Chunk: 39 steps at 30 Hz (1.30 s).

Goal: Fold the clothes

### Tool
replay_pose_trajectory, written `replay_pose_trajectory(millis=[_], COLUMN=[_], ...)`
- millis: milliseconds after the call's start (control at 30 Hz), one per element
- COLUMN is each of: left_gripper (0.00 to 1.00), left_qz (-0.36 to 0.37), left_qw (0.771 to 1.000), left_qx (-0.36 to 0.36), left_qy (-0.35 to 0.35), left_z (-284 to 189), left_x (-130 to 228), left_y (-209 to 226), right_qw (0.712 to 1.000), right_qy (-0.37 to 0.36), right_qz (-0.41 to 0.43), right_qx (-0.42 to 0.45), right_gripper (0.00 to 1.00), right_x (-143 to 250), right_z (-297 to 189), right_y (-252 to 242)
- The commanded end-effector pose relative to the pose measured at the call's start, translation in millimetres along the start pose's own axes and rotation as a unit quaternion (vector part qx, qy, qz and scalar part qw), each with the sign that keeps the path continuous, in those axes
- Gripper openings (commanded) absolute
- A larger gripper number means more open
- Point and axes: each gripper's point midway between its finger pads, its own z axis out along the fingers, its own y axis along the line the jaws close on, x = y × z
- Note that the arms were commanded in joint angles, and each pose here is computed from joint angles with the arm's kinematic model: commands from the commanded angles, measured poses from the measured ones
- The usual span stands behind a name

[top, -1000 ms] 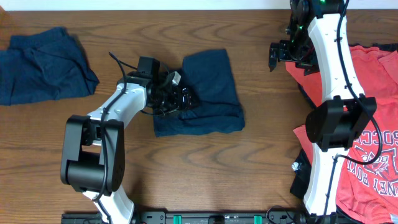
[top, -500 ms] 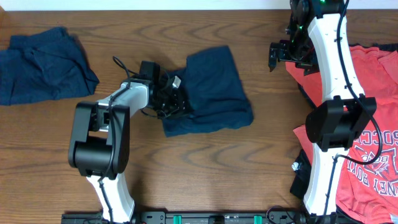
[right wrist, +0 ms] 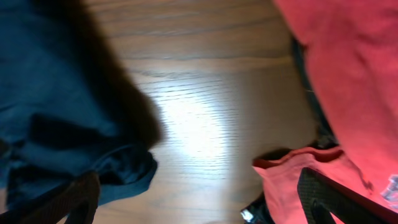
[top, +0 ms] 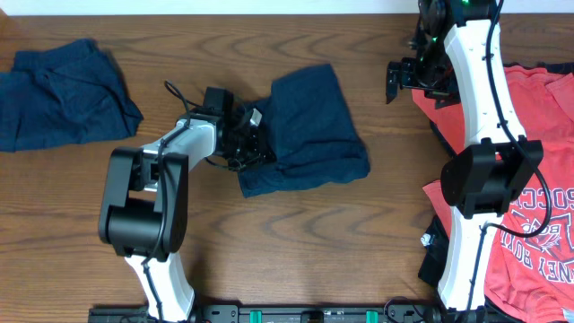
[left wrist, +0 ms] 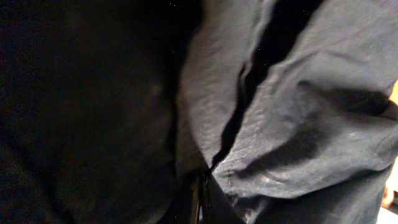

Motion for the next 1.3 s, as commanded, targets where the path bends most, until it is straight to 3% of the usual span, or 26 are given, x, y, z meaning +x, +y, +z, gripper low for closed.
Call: replay_pose_trajectory(millis=[0,100,400,833,900,933,967,1000,1267], left_gripper=[0.49,0.71,0.68,0.67,0.67,0.67,0.67,0.67,0.67], left_qz=[0.008,0.011,-0.006,-0.029,-0.032,-0.034,-0.036,-0.037,-0.033], left_qw=[0.999,0.999,0.998,0.997,0.996,0.996,0.996,0.995,0.992], left_qx=[-0.026,-0.026,-0.050,-0.052,-0.056,-0.056,-0.055,-0.054,-0.071], left_qy=[-0.037,-0.043,-0.034,-0.047,-0.057,-0.060,-0.064,-0.068,-0.095], left_z=[-20,-25,-27,-44,-50,-52,-55,-58,-80], left_x=[-8,-8,-2,-8,-11,-12,-14,-15,-19], left_y=[-7,-11,0,11,14,16,16,17,18], right_qw=[0.997,0.995,0.971,0.937,0.931,0.930,0.930,0.932,0.936], right_qy=[0.027,0.051,0.128,0.193,0.191,0.186,0.180,0.176,0.162], right_qz=[-0.047,-0.052,-0.137,-0.246,-0.264,-0.271,-0.275,-0.274,-0.270], right_qx=[-0.051,-0.063,-0.148,-0.158,-0.164,-0.164,-0.163,-0.162,-0.160], right_gripper=[0.99,0.99,0.99,0.98,0.82,0.44,0.14,0.01,0.01], right_x=[8,11,36,73,77,78,77,76,72], right_z=[11,31,94,159,164,166,168,169,172], right_y=[24,31,69,127,139,144,149,153,159])
